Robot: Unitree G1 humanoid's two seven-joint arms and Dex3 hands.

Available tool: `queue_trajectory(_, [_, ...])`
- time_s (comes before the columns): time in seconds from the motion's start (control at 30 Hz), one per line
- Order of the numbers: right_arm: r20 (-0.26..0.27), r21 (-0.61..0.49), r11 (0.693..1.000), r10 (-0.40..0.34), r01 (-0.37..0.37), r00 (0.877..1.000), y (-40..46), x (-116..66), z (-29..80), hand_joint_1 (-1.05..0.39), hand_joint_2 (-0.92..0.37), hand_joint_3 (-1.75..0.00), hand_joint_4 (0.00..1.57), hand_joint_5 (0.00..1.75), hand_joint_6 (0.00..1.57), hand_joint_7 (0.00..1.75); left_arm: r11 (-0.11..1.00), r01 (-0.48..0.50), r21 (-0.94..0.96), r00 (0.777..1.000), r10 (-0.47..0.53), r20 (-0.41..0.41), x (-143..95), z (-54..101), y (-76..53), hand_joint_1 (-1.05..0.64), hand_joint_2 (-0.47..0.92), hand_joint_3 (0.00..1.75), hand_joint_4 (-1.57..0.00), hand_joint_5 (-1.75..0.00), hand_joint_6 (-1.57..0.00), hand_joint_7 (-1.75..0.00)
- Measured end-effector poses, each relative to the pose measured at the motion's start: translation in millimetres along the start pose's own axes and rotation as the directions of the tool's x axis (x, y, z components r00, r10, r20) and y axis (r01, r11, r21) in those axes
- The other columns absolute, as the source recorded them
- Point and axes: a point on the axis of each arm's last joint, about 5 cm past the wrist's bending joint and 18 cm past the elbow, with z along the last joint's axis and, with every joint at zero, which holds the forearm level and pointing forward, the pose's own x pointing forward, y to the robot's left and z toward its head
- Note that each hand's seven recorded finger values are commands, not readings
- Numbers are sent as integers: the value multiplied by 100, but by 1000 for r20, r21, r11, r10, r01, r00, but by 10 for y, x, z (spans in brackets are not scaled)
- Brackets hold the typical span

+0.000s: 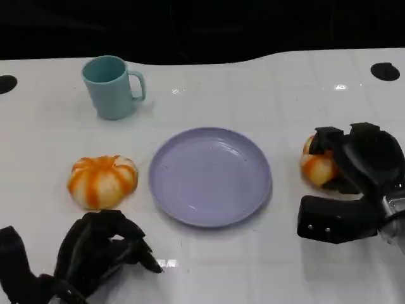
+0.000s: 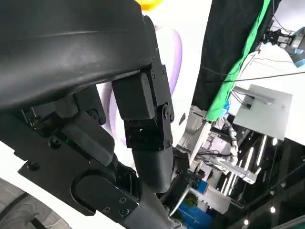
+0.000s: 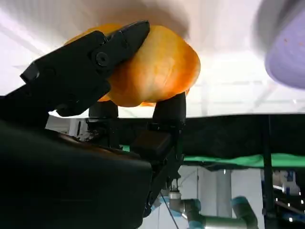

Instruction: Grasp the bread from the table and place it into the plate.

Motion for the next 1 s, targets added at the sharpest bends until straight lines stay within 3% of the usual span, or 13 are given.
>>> queue_trajectory(0.1, [18,44,999,-32,31,999,-7,21,43,-13,-54,-78,94,175,76,163,1000,0,0,1000,0,0,0,0,0,-105,60,0,-157,-59,-157,-36])
queue_trajectory(0.13, [21,57,998,-41,40,999,-10,29,58,-13,-50,-86,94,175,75,167,1000,0,0,1000,0,0,0,0,0,-105,60,0,-157,-59,-157,-36])
queue_trajectory(0.17, [20,71,996,-52,50,998,-13,38,73,-10,-43,-100,96,175,82,155,1000,0,0,1000,0,0,0,0,-1,-105,60,0,-157,-59,-157,-36])
queue_trajectory(0.23, [17,107,991,-83,81,996,-24,55,96,-9,-39,-109,97,175,88,148,1000,0,0,1000,0,0,0,-1,-1,-105,60,0,-157,-59,-157,-36])
queue_trajectory(0.37, [51,162,977,-152,142,987,-60,107,173,-9,-31,-131,102,175,86,158,1000,0,0,1000,0,-1,-3,-4,-1,-105,60,0,-157,-60,-157,-37])
queue_trajectory(0.7, [205,306,928,-285,215,936,-200,301,488,-12,-25,-141,102,175,81,167,1000,-2,-1,1000,2,-3,-10,-11,-2,-105,61,1,-157,-60,-157,-37])
queue_trajectory(0.9, [291,361,920,-270,156,918,-232,363,671,-12,-30,-139,100,175,77,173,1000,2,3,1000,-2,0,-5,-18,-12,-105,61,1,-157,-59,-157,-36])
queue_trajectory(1.0, [331,370,922,-246,114,911,-246,392,754,-11,-30,-134,100,175,81,164,1000,2,4,1000,-2,1,-4,-21,-15,-105,61,0,-157,-59,-157,-36])
